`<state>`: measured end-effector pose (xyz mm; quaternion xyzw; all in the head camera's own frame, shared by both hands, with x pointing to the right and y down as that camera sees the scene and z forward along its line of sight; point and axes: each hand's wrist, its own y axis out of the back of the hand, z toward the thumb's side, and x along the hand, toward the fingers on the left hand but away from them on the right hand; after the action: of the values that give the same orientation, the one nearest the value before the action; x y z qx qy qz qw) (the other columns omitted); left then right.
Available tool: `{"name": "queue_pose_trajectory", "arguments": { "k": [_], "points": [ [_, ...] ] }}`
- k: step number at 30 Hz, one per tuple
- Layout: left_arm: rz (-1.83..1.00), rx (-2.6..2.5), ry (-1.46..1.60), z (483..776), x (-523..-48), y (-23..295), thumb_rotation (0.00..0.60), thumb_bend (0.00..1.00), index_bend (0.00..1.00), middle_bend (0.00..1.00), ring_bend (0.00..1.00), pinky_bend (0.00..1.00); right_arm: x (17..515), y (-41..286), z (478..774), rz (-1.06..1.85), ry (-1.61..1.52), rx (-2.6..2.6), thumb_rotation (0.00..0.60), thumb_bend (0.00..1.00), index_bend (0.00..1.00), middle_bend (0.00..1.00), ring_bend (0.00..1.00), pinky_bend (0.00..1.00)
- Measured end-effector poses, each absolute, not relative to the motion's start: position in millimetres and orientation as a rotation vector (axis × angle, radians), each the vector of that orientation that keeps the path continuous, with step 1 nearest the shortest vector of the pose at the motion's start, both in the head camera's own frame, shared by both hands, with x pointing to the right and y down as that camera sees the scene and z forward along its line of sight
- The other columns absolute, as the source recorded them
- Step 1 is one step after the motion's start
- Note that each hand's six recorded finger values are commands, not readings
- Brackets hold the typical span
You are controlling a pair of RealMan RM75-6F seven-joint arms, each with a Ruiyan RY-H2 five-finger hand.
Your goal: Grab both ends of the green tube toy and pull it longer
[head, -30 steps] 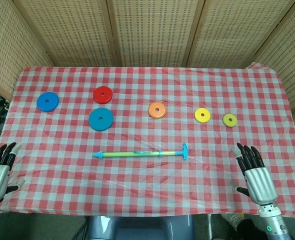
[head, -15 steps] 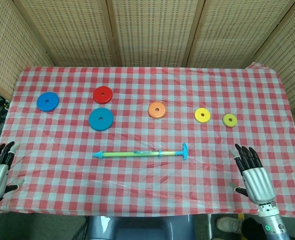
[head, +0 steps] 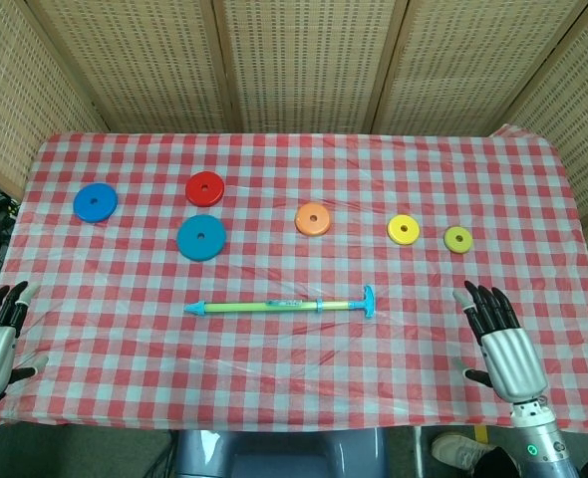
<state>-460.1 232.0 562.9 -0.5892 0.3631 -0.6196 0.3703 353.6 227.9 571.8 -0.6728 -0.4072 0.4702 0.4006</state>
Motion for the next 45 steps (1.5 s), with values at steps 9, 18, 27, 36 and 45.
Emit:
{"name": "queue_pose_trajectory", "arguments": {
  "k": [9,18,27,36,45],
  "points": [
    [-1.572,-1.52,0.939,561.4,-456.8,231.9,0.6,0.03,0.0,0.0,0.0,0.0,314.4,193.1,578.1,1.12,-1.026,-1.663,0.6,0.16,0.05,0.57,0.65,0.52],
    [-1.569,-1.547,0.926,566.1,-454.6,231.5,0.6,0.03,0.0,0.0,0.0,0.0,256.4,179.3,611.4,1.188,-0.967,-1.702,0.6,0.25,0.29,1.0,1.0,0.9],
    [-1.562,-1.565,0.913,568.0,-450.1,232.6,0.6,0.03,0.0,0.0,0.0,0.0,198.4,182.9,655.9,1.26,-0.863,-1.829,0.6,0.4,0.45,1.0,1.0,0.96],
    [-1.56,-1.567,0.945,567.8,-453.8,230.1,0.6,0.03,0.0,0.0,0.0,0.0,179.1,177.1,683.5,1.313,-0.794,-1.821,0.6,0.53,0.44,1.0,1.0,0.96],
    [-1.57,-1.57,0.946,572.3,-456.1,228.8,0.6,0.03,0.0,0.0,0.0,0.0,178.7,175.0,703.4,1.363,-0.767,-1.821,0.6,0.53,0.42,1.0,1.0,0.96]
  ]
}}
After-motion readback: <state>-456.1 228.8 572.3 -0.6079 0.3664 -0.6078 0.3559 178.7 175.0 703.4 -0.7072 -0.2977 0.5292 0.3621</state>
